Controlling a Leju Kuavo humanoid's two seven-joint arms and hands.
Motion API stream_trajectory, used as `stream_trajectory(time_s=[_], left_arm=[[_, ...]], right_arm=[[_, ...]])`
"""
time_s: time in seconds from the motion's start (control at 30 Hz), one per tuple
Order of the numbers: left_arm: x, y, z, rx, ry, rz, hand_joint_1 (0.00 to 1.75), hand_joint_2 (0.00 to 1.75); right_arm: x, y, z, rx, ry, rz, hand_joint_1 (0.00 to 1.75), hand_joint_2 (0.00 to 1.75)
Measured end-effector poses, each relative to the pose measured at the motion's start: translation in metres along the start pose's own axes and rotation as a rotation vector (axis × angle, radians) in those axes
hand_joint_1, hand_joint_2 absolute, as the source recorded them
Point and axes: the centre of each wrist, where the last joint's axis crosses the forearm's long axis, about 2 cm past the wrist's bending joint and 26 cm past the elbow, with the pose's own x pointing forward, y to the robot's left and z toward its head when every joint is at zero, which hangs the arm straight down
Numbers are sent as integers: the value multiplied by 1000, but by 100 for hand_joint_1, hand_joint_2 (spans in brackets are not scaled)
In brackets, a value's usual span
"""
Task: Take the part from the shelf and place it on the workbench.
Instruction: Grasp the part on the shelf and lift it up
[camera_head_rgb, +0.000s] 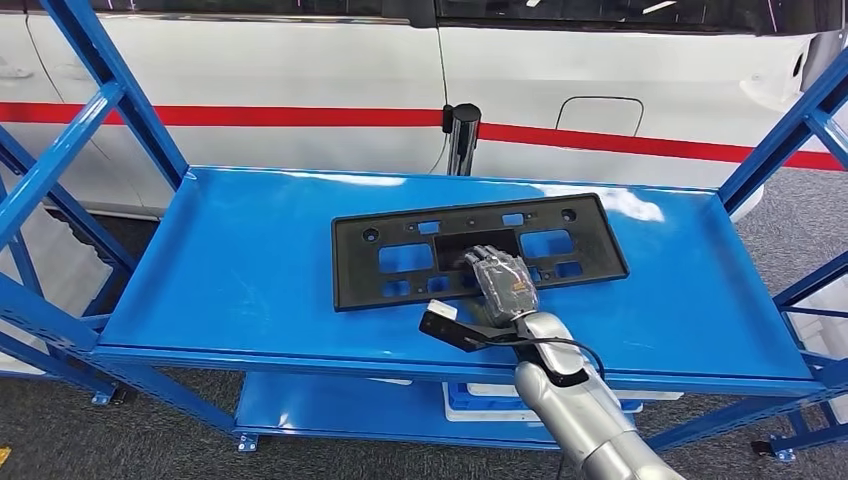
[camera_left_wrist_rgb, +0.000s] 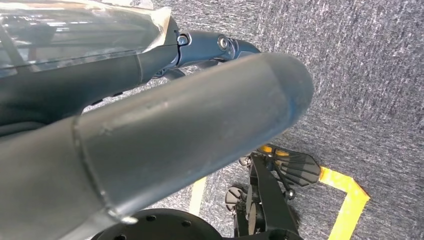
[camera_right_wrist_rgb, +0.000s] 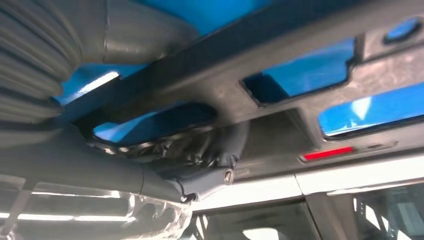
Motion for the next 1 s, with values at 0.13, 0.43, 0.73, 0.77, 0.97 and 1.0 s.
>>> stream_trajectory(time_s=[0.13,0.43,0.73,0.77,0.97,1.0], left_arm=[[0,0,0,4,-15,-10,0,0],[0,1,0,39,-35,0,0,0],[0,4,0,154,-249,52,0,0],[0,4,0,165,-291,67,0,0],[1,4,-1,167,-384,131,0,0],[1,4,-1,168,-385,134,0,0]], right_arm=[[-5,0,6,-37,6,26,175,175],[-7,0,22,-147,-33,207,175,175],[3,-11,11,-248,-89,174,175,175],[4,-17,9,-281,-97,164,175,175],[8,-60,-11,-463,-140,121,175,175],[9,-65,-13,-479,-144,121,175,175]])
